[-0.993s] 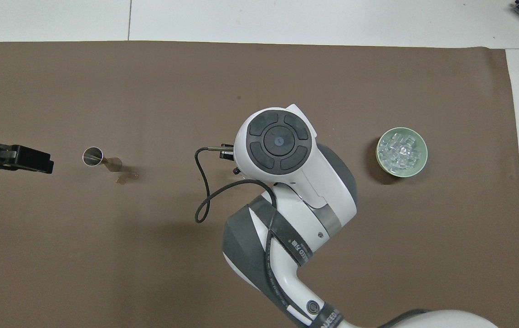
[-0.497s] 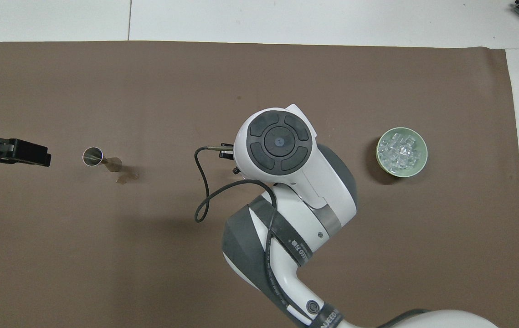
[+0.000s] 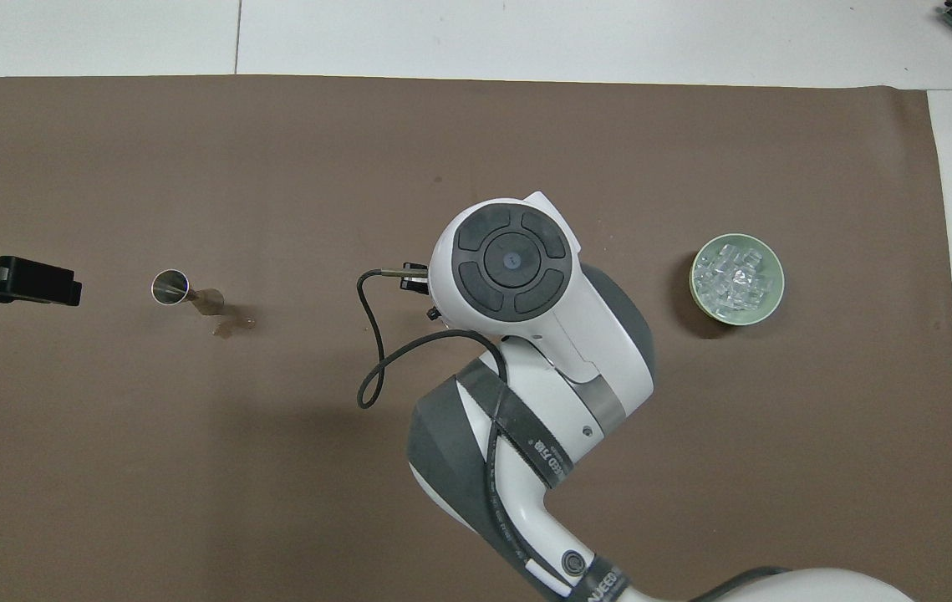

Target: Pour wine and add ice with both arms

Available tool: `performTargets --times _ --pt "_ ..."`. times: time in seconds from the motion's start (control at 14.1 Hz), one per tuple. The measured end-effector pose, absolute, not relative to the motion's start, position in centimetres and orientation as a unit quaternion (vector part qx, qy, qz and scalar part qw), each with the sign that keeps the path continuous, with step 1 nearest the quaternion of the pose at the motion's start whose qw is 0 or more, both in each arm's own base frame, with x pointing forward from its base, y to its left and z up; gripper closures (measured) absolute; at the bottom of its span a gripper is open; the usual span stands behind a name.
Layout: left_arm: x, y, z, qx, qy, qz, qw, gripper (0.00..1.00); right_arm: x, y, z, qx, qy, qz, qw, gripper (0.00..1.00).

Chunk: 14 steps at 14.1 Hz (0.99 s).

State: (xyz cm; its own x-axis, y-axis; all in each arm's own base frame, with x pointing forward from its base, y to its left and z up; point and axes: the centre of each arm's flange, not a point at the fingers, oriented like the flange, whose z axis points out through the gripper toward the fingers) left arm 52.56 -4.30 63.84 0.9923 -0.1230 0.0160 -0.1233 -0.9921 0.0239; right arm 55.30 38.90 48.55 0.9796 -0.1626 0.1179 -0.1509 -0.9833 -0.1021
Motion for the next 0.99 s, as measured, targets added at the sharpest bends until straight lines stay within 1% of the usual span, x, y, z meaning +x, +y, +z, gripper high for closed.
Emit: performTargets --times 0.07,0.35,0.57,0.64,0.71,0.78,0.85,0.92,0.99 --pt "52.4 -4.0 63.7 0.998 -0.059 -0.001 0.013 0.00 55.3 38.9 48.6 -0.994 0.079 -0.063 0.046 0.46" --pt "51.9 -3.7 63.7 0.998 -0.057 -0.016 0.012 0.00 55.4 38.8 48.7 -0.994 0.080 -0.065 0.046 0.46" --pt "51.6 -3.2 63.8 0.998 -0.054 -0.021 0.015 0.00 55.6 37.5 50.9 -0.991 0.089 -0.081 0.051 0.44" --pt "51.6 -3.0 63.7 0.998 -0.053 -0.023 0.015 0.00 55.6 36.8 52.1 -0.990 0.094 -0.087 0.053 0.38" --pt "51.6 -2.9 63.7 0.998 -0.052 -0.023 0.015 0.00 55.6 35.9 53.2 -0.990 0.100 -0.090 0.051 0.29" --pt "51.6 -2.8 63.8 0.998 -0.050 -0.022 0.015 0.00 55.6 34.9 54.3 -0.989 0.107 -0.092 0.048 0.19" --pt "51.6 -2.6 63.8 0.998 -0.049 -0.022 0.015 0.00 55.6 33.7 55.3 -0.988 0.115 -0.093 0.045 0.07" --pt "51.6 -2.5 63.8 0.998 -0.048 -0.022 0.016 0.00 55.8 32.2 56.2 -0.987 0.126 -0.093 0.040 0.00" --pt "51.5 -2.5 63.9 0.999 -0.047 -0.021 0.016 0.00 56.0 30.3 57.2 -0.985 0.141 -0.092 0.034 0.00"
